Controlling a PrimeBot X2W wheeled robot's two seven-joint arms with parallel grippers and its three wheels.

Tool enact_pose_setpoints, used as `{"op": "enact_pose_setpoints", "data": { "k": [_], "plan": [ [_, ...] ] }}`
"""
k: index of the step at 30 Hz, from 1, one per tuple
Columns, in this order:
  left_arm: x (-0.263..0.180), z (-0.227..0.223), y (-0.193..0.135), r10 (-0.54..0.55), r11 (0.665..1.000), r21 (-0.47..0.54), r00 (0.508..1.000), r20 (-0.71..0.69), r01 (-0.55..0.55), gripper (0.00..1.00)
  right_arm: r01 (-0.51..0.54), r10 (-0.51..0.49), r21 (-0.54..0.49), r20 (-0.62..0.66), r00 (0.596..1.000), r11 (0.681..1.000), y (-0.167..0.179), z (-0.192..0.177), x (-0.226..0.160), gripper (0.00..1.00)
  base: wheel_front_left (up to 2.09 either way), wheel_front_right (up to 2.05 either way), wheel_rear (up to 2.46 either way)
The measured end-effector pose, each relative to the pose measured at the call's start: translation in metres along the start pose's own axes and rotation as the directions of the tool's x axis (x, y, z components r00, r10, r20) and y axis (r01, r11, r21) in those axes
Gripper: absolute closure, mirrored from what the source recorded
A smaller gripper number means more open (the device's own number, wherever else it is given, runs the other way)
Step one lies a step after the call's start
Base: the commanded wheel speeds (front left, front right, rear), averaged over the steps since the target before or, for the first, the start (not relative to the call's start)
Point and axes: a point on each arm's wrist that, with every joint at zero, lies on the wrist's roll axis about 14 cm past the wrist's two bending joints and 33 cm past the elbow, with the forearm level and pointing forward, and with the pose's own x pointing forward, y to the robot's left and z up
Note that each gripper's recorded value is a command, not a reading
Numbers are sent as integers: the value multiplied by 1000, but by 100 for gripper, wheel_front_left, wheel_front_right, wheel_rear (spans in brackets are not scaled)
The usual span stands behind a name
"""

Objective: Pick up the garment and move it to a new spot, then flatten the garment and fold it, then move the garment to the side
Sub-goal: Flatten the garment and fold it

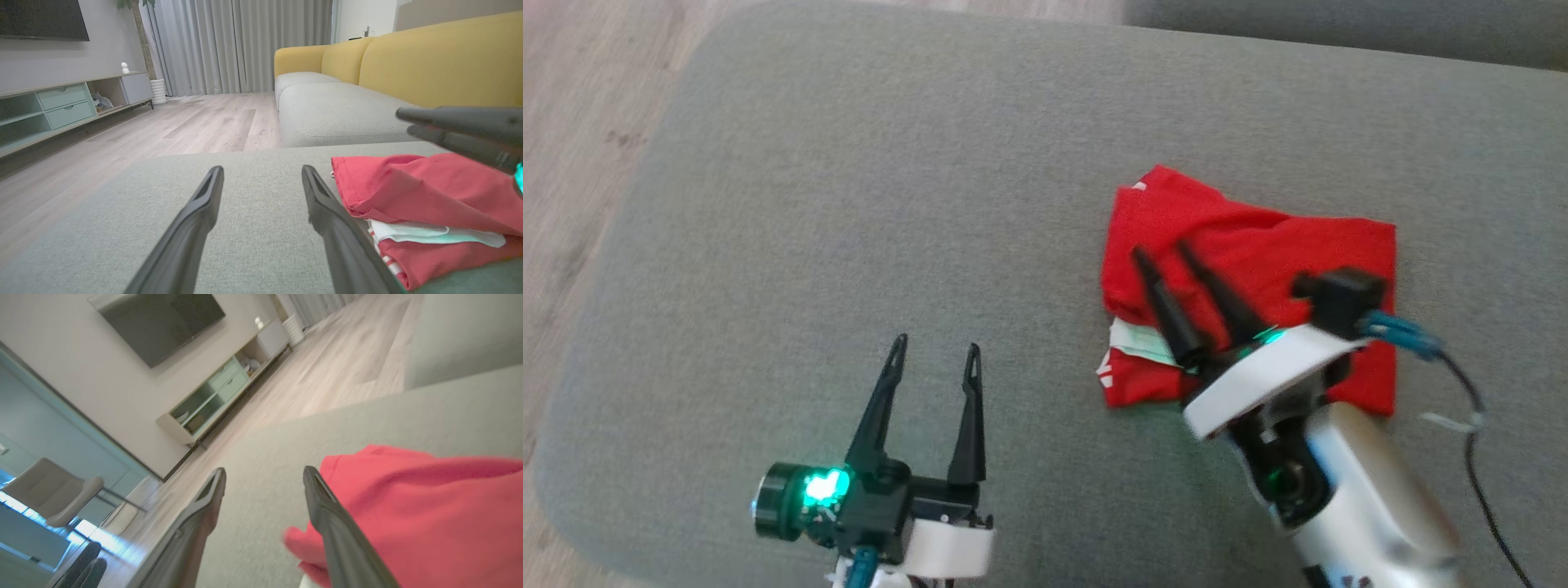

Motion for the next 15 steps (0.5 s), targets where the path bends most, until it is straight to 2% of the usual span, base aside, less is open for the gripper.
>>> {"op": "enact_pose_setpoints", "data": {
  "k": [4, 8, 13, 15],
  "plan": [
    [4, 5, 3, 13, 1000, -28, 1000, 15, -12, 0, 80, -54, -115, 212, 976, 990, -17, 53, -18, 0, 0, 0, 0],
    [5, 12, 6, 19, 998, -64, 999, 35, -17, 0, 245, -173, -150, 378, 909, 958, -55, 83, -69, 0, 0, 0, 0],
    [-1, 15, 4, 16, 997, -77, 999, 46, -12, 0, 427, -288, -241, 452, 844, 872, -92, 89, -136, 0, 0, 0, 0],
    [-4, 17, 4, 15, 997, -81, 999, 52, -11, 0, 469, -320, -275, 448, 835, 839, -99, 85, -154, 0, 0, 0, 0]
  ]
}}
